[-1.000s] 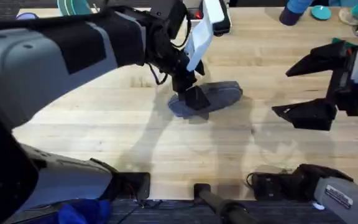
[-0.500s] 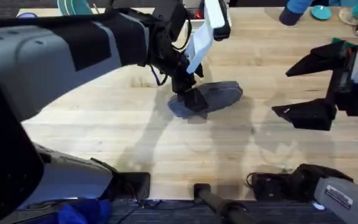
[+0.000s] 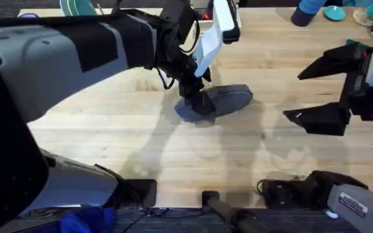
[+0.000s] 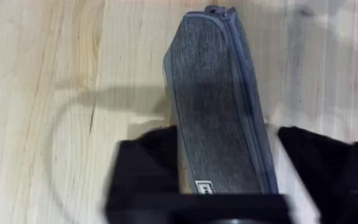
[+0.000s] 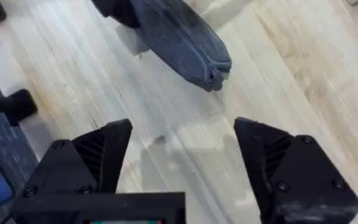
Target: Unzip the bag, pick up the pens from the table one at a time and place them inside, then zip the bag closed.
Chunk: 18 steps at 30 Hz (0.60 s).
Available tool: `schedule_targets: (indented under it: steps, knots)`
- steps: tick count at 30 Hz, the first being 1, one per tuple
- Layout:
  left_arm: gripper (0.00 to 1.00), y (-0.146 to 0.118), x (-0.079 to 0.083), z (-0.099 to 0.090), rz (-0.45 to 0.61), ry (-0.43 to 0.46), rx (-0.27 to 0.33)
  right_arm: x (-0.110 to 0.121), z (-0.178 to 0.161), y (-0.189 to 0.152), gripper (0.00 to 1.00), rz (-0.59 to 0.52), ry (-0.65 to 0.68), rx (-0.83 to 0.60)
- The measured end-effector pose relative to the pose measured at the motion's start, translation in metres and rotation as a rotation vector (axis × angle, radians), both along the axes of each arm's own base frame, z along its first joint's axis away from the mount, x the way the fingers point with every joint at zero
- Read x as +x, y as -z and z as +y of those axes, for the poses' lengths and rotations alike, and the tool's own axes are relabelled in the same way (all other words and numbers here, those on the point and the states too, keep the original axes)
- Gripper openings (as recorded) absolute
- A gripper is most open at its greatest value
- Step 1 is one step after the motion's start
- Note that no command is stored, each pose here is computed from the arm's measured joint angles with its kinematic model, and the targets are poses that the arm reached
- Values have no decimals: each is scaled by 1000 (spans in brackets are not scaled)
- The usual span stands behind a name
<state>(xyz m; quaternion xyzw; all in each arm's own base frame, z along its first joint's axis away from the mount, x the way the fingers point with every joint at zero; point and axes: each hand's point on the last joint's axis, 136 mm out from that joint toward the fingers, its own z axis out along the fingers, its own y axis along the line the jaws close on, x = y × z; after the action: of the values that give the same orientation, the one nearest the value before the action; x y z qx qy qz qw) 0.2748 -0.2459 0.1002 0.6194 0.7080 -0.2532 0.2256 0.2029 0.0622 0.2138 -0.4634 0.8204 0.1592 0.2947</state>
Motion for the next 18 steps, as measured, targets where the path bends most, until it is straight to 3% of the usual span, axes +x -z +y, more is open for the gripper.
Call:
schedule_targets:
  steps: [2, 6, 8, 18]
  knots:
    - [621, 0, 0, 0, -1, 1, 0, 0, 0, 0, 997, 0, 0, 0]
    - [304, 1, -1, 0, 2, 4, 3, 0, 0, 0, 997, 0, 0, 0]
    - [82, 1, -1, 1, -1, 7, 6, 0, 0, 0, 996, 0, 0, 0]
    - [45, 1, -1, 1, -4, 9, 7, 0, 3, -2, 996, -42, -59, 0]
